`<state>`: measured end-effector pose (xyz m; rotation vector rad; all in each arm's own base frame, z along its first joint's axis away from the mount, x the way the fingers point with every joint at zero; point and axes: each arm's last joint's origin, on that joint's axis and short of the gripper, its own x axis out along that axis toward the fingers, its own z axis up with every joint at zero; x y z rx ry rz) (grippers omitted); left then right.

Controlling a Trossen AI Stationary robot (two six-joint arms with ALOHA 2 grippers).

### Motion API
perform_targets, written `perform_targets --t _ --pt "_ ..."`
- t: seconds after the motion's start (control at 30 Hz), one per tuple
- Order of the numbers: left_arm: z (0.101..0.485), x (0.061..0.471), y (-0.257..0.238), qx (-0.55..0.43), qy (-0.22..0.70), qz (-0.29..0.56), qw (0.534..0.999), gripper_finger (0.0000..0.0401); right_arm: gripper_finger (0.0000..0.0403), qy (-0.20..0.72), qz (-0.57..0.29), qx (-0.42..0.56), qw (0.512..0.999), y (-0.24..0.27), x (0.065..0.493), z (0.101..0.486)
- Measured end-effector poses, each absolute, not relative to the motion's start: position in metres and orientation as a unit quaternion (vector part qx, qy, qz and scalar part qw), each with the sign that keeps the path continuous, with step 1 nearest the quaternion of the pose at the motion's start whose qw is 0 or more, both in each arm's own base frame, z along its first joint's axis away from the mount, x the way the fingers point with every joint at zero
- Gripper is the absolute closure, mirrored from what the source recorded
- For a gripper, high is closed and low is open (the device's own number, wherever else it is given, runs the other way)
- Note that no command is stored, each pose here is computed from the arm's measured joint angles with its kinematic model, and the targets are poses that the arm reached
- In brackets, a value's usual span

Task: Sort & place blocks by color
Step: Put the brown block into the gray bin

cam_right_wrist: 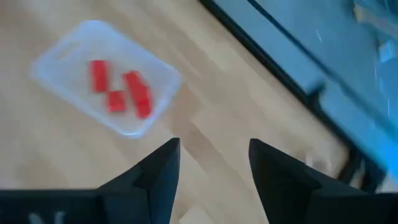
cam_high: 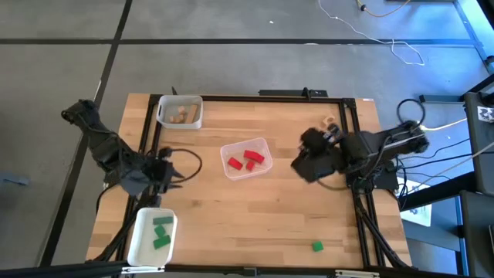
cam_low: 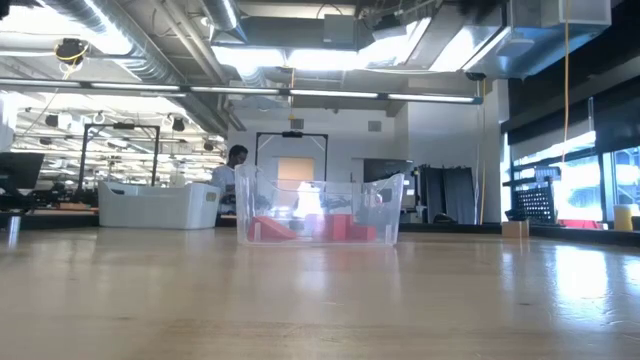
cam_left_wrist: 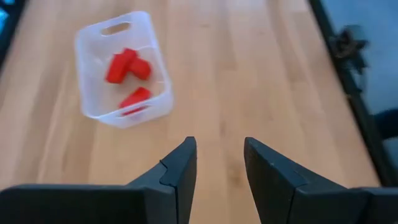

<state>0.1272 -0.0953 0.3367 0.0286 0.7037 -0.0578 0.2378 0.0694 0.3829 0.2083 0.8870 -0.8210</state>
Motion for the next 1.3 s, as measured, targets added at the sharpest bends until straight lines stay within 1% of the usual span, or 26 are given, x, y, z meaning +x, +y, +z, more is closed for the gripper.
perform_targets --t 0.1,0.17,0.4,0.5,0.63,0.93,1.13,1.3 --pt "0.337 0.134 -0.086 0.006 0.345 0.006 0.939 0.0276 0.0210 0.396 -0.449 0.213 0.772 0.049 0.221 0.369" --pt "0.337 0.138 -0.078 -0.004 0.344 0.031 0.938 0.0276 0.0210 0.385 -0.485 0.267 0.738 0.037 0.212 0.360" --pt "0.339 0.153 -0.053 -0.034 0.330 0.109 0.937 0.0276 0.0210 0.379 -0.573 0.281 0.670 -0.002 0.197 0.330" --pt "0.342 0.158 -0.043 -0.037 0.317 0.125 0.939 0.0276 0.0210 0.370 -0.606 0.295 0.640 -0.020 0.196 0.322" --pt "0.345 0.164 -0.033 -0.034 0.304 0.129 0.943 0.0276 0.0210 0.330 -0.640 0.337 0.607 -0.049 0.198 0.317" --pt "0.346 0.168 -0.009 0.073 0.322 0.134 0.934 0.0276 0.0210 0.238 -0.667 0.414 0.572 -0.113 0.200 0.295" --pt "0.348 0.167 0.007 0.112 0.329 0.100 0.932 0.0276 0.0210 0.213 -0.663 0.461 0.550 -0.147 0.202 0.256" --pt "0.348 0.166 0.024 0.130 0.336 0.111 0.926 0.0276 0.0214 0.220 -0.672 0.483 0.516 -0.163 0.200 0.226"
